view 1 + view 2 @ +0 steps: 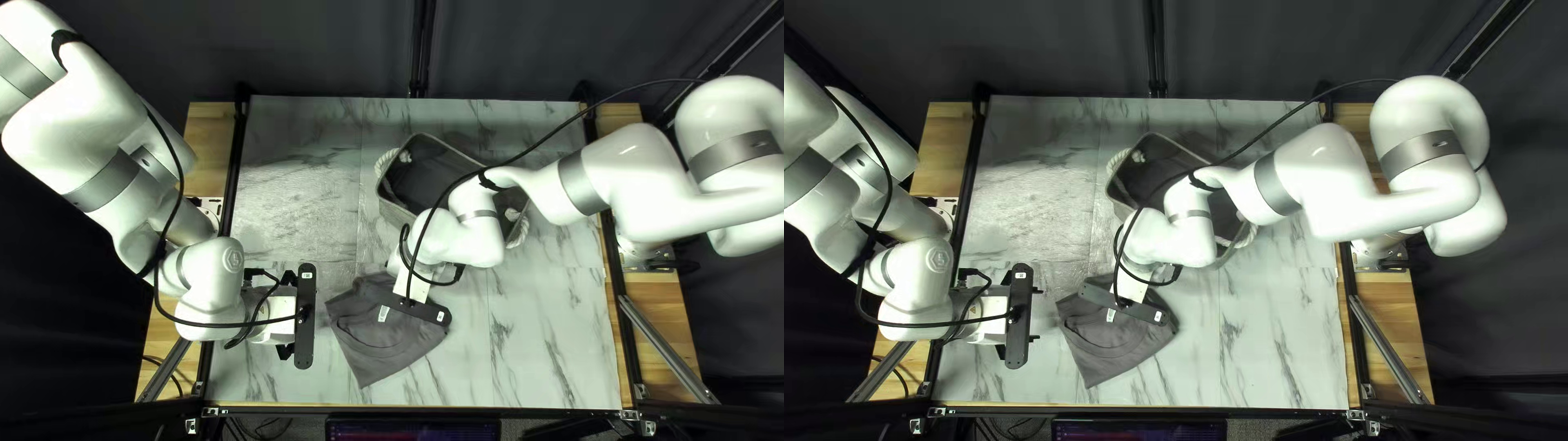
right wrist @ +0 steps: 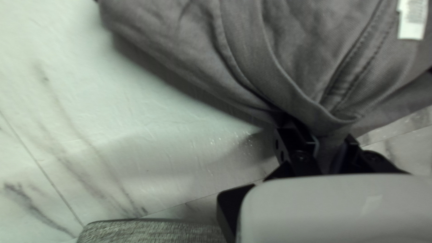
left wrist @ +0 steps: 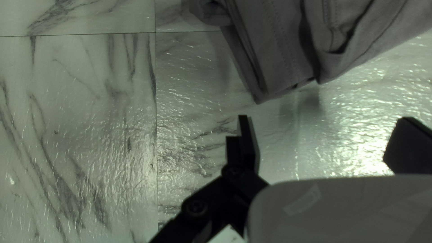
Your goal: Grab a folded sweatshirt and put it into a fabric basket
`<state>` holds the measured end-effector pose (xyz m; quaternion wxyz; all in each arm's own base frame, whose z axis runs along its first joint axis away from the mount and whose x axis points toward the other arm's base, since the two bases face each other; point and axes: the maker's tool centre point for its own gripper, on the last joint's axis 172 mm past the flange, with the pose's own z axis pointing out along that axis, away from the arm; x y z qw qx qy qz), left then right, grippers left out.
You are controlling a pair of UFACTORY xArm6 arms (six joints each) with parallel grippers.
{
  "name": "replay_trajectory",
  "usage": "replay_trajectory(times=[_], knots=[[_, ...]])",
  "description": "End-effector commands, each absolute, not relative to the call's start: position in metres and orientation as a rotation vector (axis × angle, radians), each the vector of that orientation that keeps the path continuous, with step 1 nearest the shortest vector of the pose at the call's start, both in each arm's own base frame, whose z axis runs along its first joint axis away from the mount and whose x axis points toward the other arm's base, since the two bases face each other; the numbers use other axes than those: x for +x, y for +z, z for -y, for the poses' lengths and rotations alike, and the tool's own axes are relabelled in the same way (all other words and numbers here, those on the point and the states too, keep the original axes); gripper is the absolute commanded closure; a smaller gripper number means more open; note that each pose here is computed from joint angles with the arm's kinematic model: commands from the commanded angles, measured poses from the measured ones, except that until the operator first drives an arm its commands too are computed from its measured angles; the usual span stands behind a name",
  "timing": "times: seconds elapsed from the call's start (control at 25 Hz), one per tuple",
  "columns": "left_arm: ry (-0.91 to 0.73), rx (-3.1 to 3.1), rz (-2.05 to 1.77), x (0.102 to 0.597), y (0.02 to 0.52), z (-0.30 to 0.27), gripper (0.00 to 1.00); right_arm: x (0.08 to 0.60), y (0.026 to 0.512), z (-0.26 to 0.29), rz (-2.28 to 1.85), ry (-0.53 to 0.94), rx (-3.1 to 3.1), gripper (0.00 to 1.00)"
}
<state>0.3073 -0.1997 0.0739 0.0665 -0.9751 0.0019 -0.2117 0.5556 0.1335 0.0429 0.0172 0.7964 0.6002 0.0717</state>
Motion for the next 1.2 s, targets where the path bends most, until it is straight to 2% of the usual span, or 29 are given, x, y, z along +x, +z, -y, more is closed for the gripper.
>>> replay_trajectory(times=[0.04,0.76,1.2], knots=[[-0.637,-2.949,-0.004,0.311,0.076,0.198,0.0,0.551,0.042,-0.136,-1.865,0.211,2.469,1.0],[-0.688,-3.1,-0.151,0.367,0.06,0.177,0.0,0.533,0.049,-0.15,-1.858,0.179,2.424,1.0],[-0.671,-3.127,-0.179,0.379,0.045,0.177,0.0,0.528,0.05,-0.152,-1.857,0.165,2.412,1.0]])
